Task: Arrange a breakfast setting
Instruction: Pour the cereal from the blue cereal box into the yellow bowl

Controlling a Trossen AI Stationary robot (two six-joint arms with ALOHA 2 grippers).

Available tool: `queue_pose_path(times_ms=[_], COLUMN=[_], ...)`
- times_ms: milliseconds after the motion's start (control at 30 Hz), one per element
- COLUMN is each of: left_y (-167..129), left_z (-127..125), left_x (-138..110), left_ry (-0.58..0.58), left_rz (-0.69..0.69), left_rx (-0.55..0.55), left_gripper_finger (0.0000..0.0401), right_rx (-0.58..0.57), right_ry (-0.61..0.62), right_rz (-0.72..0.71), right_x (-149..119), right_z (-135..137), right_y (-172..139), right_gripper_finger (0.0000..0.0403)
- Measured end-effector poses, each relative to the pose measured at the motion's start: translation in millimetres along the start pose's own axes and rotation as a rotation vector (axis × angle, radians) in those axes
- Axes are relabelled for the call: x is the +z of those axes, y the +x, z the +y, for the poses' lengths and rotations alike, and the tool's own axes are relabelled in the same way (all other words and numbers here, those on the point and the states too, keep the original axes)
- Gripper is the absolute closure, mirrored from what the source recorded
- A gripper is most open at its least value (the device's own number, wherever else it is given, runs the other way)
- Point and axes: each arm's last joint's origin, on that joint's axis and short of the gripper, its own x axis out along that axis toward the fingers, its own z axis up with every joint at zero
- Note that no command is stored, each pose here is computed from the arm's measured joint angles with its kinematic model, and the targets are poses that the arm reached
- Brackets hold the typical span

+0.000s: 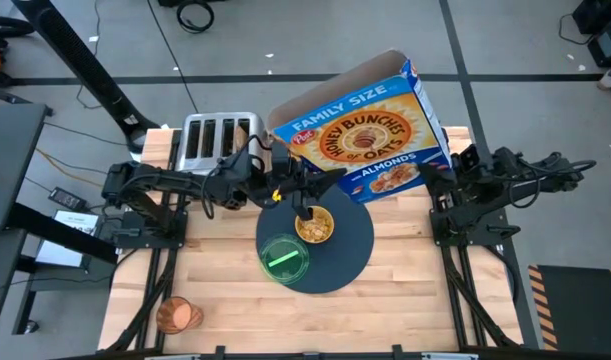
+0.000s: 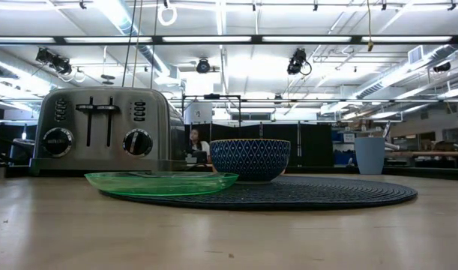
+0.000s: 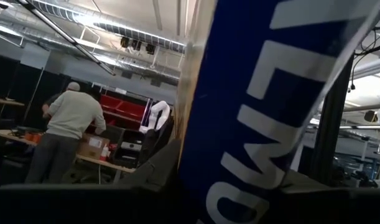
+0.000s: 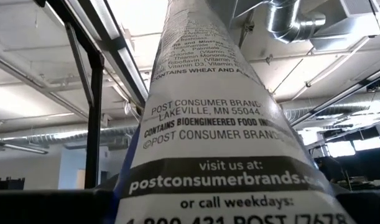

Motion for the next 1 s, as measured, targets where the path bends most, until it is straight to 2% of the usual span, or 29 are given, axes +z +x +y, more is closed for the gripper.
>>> queue_pose_path(times_ms=[200,367,500,633,733,867,1000], left_y=[-0.7,-6.9,-16.0,-26.7,-33.5,-37.5,-33.3], left_z=[1.9,0.9,-2.6,-7.1,-8.6,-14.6,-26.3], left_x=[5.1,23.6,42.9,60.6,65.4,59.5,36.6], left_ry=[0.011,0.068,0.082,0.111,0.121,0.113,0.134], left_rz=[-0.008,0.020,0.055,0.097,0.160,0.236,0.293], left_rx=[0.005,0.013,0.021,0.025,0.034,0.028,-0.013], left_gripper_finger=[0.0272,0.0273,0.0273,0.0273,0.0273,0.0273,0.0273], right_rx=[-0.016,-0.008,0.033,0.037,0.035,0.007,-0.052], right_ry=[-0.022,-0.051,-0.022,0.028,0.044,0.042,-0.006], right_rz=[0.101,0.269,0.419,0.524,0.536,0.445,0.362], right_x=[1.7,14.9,29.5,48.2,67.2,98.5,125.5], right_z=[-0.2,-0.6,-1.7,-5.3,-8.5,-13.8,-18.8], right_y=[2.4,5.0,0.1,-12.3,-21.1,-27.8,-30.3], right_gripper_finger=[0.0150,0.0077,0.0035,0.0021,0.0024,0.0028,0.0029])
